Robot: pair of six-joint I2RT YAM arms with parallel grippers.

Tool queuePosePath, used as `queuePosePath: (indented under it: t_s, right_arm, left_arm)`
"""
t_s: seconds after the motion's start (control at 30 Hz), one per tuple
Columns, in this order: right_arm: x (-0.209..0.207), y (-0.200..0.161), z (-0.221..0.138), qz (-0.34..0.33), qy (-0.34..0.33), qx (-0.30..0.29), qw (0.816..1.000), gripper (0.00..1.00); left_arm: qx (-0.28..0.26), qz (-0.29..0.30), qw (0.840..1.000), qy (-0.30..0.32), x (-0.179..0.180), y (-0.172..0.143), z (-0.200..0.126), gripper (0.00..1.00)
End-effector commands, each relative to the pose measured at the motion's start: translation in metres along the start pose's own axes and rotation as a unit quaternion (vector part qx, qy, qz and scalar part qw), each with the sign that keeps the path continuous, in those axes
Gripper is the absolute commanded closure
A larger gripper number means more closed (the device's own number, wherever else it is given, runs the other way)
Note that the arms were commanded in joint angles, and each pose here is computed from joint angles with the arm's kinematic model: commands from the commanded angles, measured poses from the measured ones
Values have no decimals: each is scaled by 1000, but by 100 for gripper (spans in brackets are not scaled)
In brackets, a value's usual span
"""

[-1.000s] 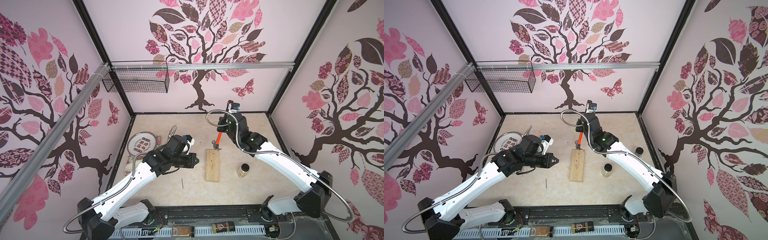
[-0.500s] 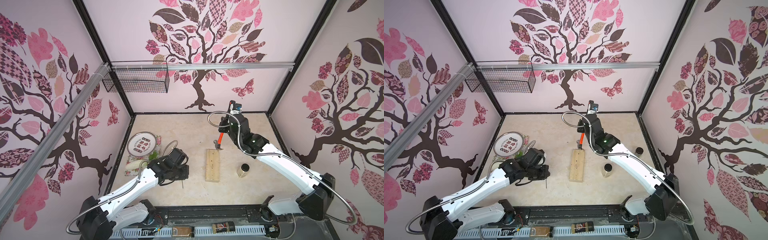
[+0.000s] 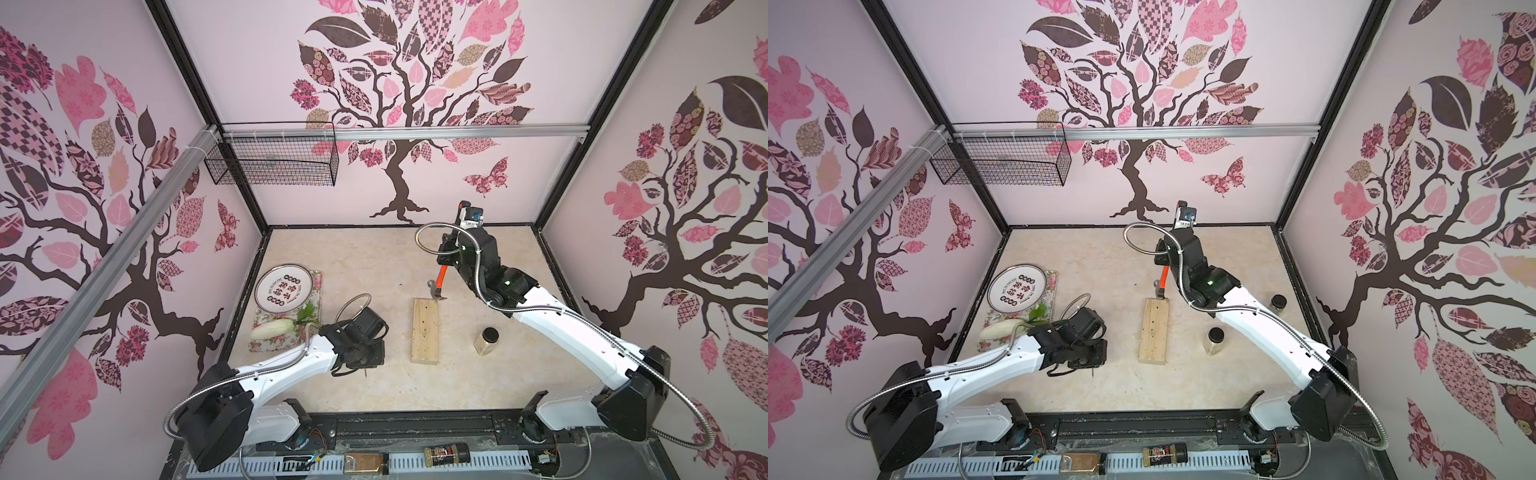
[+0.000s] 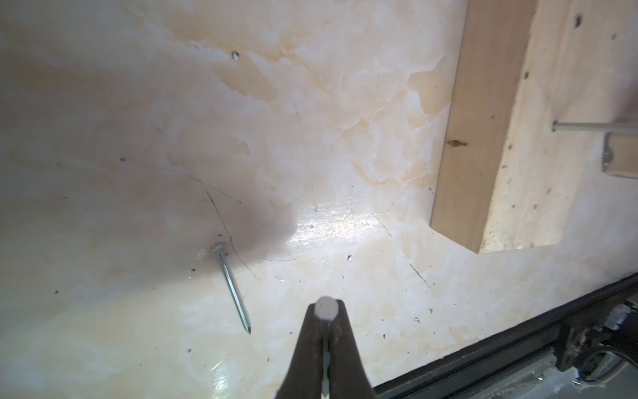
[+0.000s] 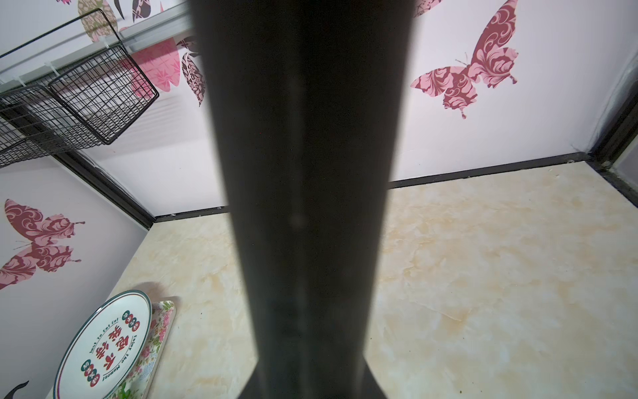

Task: Use a claw hammer to pull out a nail
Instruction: Place the nail at the center of the board.

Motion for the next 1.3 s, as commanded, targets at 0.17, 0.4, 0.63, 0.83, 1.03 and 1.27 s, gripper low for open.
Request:
queuePosePath:
  t_s: [0.17,0.4,0.63,0.83,1.03,1.27]
  right_arm:
    - [1,37,-16,37,4,-51,998,95]
    - [2,37,-14,44,5,-49,998,95]
    - [6,38,-10,42,9,-45,998,95]
    - [6,39,-10,43,9,-45,998,95]
    - [6,39,-10,39,7,-45,998,95]
    - [4,39,-12,38,6,-46,998,95]
  left_arm:
    - [-15,-8,999,35,9,4,15,99]
    - [-11,-6,999,38,13,-1,17,99]
    - [-9,-5,999,46,15,-3,19,98]
    - [-3,-2,998,57,16,-8,23,98]
    - [-6,2,997,82,23,-10,28,97]
    - [-9,2,995,98,28,-8,33,95]
Point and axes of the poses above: each gripper's point midway between its finger pads, its own z axis out along the fingers, its own x axis along the line the jaws close on, y = z × x, the point moved 2 cm from there along -z, back along the fingers, and after that the axes turned 9 degrees about -z, right-handed, at the moved point
